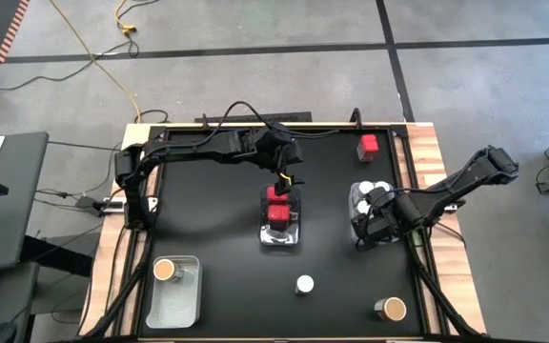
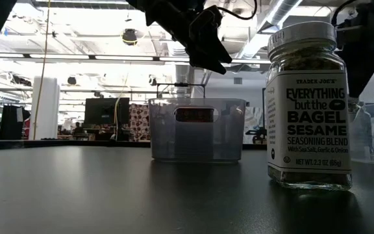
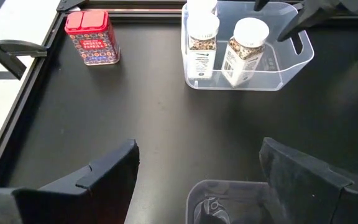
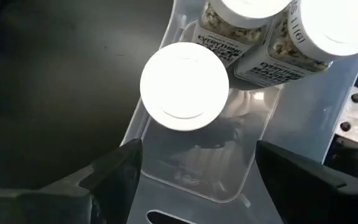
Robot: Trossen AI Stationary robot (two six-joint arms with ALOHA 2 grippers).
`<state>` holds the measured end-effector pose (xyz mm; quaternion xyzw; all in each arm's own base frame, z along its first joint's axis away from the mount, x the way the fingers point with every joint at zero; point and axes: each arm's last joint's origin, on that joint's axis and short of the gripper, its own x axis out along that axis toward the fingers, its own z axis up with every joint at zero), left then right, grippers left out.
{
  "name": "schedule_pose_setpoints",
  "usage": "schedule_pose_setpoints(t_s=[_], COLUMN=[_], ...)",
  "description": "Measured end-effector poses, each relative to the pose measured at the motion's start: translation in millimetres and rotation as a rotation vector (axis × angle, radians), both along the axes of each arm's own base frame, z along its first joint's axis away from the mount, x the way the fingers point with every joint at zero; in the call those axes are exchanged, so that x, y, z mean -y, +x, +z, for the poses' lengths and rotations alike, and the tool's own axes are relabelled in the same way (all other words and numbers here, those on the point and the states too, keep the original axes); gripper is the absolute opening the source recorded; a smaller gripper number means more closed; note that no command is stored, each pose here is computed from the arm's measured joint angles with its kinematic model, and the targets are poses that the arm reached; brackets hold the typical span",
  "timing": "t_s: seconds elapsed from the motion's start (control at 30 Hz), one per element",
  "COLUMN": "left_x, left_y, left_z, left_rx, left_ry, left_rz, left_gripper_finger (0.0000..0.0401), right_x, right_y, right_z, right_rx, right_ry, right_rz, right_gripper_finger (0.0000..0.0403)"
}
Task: Sort spices by type
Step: Put the white seasoning bottle into the transparent bin
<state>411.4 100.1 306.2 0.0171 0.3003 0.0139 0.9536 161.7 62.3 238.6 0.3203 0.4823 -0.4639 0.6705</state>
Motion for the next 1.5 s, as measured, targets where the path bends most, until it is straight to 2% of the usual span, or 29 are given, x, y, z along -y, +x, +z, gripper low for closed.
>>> schedule_pose_setpoints(t_s=[0.17, 0.33, 0.53, 0.97, 1.5], left_x=[0, 0, 0, 0, 0], left_y=[0, 0, 0, 0, 0], left_z=[0, 0, 0, 0, 0], left_rx=[0.0, 0.0, 0.0, 0.0, 0.0], left_ry=[0.0, 0.0, 0.0, 0.006, 0.006], left_rz=[0.0, 0.0, 0.0, -0.004, -0.004], left_gripper_finger=[0.032, 0.032, 0.032, 0.032, 0.032], right_x=[2, 5, 16, 27, 30], right_y=[3, 11, 13, 20, 27], right_z=[0, 0, 0, -2, -11], right_rx=[0.019, 0.044, 0.021, -0.001, -0.06], right_ry=[0.005, 0.012, 0.001, -0.009, 0.033], right_rz=[-0.008, 0.071, 0.048, 0.114, 0.123], right_gripper_finger=[0.0342, 0.0342, 0.0336, 0.0304, 0.0291])
